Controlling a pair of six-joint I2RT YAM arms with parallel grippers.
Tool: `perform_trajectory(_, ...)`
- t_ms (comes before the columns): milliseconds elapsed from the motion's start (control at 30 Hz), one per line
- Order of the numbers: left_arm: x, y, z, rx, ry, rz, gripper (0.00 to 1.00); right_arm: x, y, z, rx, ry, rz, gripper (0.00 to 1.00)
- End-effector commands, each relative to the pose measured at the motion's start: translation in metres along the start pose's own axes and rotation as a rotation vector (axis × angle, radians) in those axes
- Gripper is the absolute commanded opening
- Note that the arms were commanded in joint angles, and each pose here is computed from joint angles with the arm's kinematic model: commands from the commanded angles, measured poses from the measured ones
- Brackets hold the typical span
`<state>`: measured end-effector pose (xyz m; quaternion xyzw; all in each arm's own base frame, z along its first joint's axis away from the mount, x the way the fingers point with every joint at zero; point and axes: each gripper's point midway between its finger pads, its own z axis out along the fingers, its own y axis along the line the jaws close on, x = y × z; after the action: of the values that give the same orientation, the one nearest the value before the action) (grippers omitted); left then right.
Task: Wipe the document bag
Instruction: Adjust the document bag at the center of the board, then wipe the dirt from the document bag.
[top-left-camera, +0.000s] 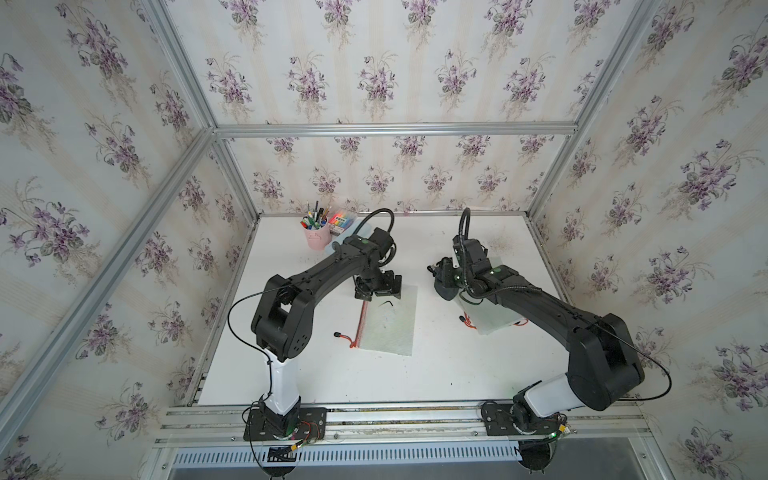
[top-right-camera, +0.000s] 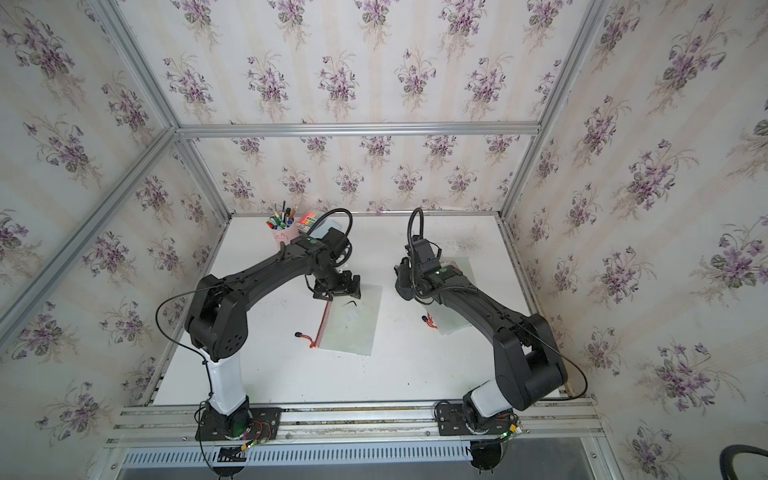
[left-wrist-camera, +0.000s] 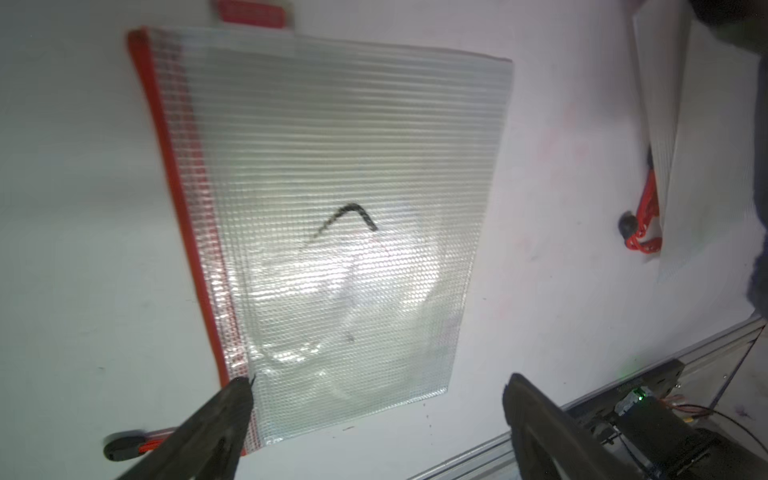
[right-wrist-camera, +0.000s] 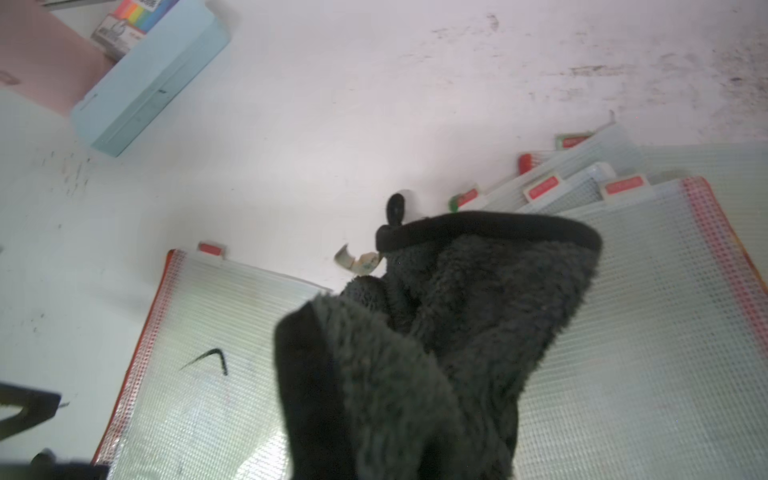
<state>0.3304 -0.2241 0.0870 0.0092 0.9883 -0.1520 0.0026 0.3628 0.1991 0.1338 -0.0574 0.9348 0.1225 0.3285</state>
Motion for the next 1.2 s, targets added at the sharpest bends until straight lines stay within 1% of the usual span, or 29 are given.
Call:
perform_trajectory(0,-0.002,0.014,0.008,0.079,0.008,-0.027,0.9,0.011,0.039,0.013,-0.047,0.026,-0.063,0.27)
perform_trajectory(67,0.001,0.031,0.016,0.092,0.016,-0.07,0.87,0.022,0.061,0.026,-0.065,0.062,-0.098,0.27)
perform_trajectory(233,0.015,0.051,0.038,0.084,0.038,-0.094,0.83,0.045,0.095,0.055,-0.105,0.12,-0.131,0.27)
perform_trajectory(300,0.02,0.054,0.047,0.094,0.054,-0.095,0.81,0.059,0.094,0.071,-0.086,0.173,-0.133,0.27)
perform_trajectory(367,0.022,0.049,0.055,0.15,0.056,-0.089,0.81,0.077,0.09,0.086,-0.074,0.226,-0.134,0.26)
perform_trajectory(500,0.026,0.039,0.059,0.252,0.049,-0.068,0.78,0.098,0.082,0.098,-0.06,0.274,-0.138,0.26)
perform_trajectory(600,0.025,0.028,0.053,0.339,0.038,-0.052,0.77,0.105,0.08,0.104,-0.056,0.293,-0.137,0.26)
perform_trajectory(767,0.01,0.008,0.033,0.496,-0.011,-0.03,0.77,0.111,0.081,0.11,-0.063,0.307,-0.114,0.26)
perform_trajectory(900,-0.003,0.011,0.023,0.527,-0.045,-0.043,0.77,0.111,0.08,0.111,-0.054,0.305,-0.109,0.26)
perform_trajectory(1067,-0.022,0.033,0.012,0.558,-0.11,-0.105,0.78,0.11,0.079,0.11,-0.048,0.303,-0.105,0.26)
perform_trajectory(1167,-0.033,0.032,0.012,0.587,-0.105,-0.106,0.78,0.112,0.08,0.111,-0.055,0.309,-0.098,0.26)
